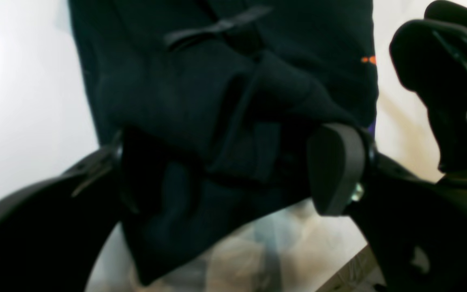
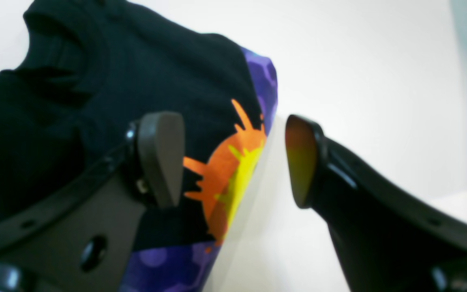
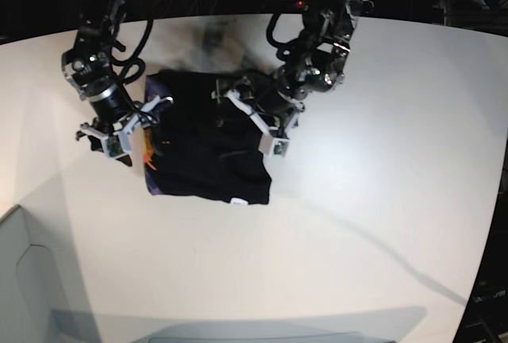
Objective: Fold the T-shirt properly
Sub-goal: 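Press and tuck the bundle edges with both grippers to square it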
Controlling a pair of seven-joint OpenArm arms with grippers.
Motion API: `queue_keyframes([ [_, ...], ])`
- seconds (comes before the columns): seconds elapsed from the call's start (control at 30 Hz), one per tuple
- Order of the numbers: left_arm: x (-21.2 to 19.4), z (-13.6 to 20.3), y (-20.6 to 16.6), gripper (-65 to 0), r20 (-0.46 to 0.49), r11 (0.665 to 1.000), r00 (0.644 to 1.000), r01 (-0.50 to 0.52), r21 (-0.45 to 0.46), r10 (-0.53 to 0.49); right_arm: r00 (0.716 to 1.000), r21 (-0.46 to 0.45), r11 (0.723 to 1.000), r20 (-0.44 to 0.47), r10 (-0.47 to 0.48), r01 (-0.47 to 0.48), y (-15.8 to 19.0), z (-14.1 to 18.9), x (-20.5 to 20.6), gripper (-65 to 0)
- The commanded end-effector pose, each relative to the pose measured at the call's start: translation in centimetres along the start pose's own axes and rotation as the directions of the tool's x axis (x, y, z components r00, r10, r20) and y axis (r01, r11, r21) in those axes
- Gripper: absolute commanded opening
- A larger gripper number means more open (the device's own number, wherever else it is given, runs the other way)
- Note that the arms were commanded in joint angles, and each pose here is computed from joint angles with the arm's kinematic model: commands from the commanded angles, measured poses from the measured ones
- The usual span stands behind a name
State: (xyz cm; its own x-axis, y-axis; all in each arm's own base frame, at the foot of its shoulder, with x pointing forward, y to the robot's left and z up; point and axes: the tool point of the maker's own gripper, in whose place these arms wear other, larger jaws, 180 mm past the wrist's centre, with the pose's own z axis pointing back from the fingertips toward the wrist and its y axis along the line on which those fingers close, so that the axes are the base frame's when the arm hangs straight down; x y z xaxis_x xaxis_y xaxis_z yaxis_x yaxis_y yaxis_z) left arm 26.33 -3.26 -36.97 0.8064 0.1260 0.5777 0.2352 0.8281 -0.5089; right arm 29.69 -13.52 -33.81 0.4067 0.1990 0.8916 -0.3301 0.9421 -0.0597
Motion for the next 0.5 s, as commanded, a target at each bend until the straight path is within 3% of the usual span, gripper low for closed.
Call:
queue_keyframes([
  [0.0, 1.0, -0.1, -0.6, -13.8, 0.029, 1.000, 1.000, 0.006, -0.018, -0.005, 0.998, 0.003, 1.000, 0.060, 0.010, -0.010, -0.1, 0.1, 1.7, -25.4],
  [0.2, 0.8, -0.1, -0.6, -39.8, 0.023, 1.000, 1.000, 0.003, -0.023, -0.003, 0.998, -0.012, 1.000, 0.059, 0.012, -0.011, -0.7, 0.3, 1.6, -25.4],
  [0.37, 2.0, 1.8, -1.1, -53.1, 0.068, 0.999, 0.997, 0.042, -0.032, -0.039, 0.997, -0.016, 1.000, 0.073, 0.018, -0.017, -1.0, 0.0, 2.3, -25.4],
  [0.47, 2.3, 3.7, -1.4, -65.0, 0.102, 0.997, 0.992, 0.072, -0.031, -0.069, 0.997, -0.015, 1.000, 0.074, 0.017, -0.016, -1.0, 0.1, 2.3, -25.4],
])
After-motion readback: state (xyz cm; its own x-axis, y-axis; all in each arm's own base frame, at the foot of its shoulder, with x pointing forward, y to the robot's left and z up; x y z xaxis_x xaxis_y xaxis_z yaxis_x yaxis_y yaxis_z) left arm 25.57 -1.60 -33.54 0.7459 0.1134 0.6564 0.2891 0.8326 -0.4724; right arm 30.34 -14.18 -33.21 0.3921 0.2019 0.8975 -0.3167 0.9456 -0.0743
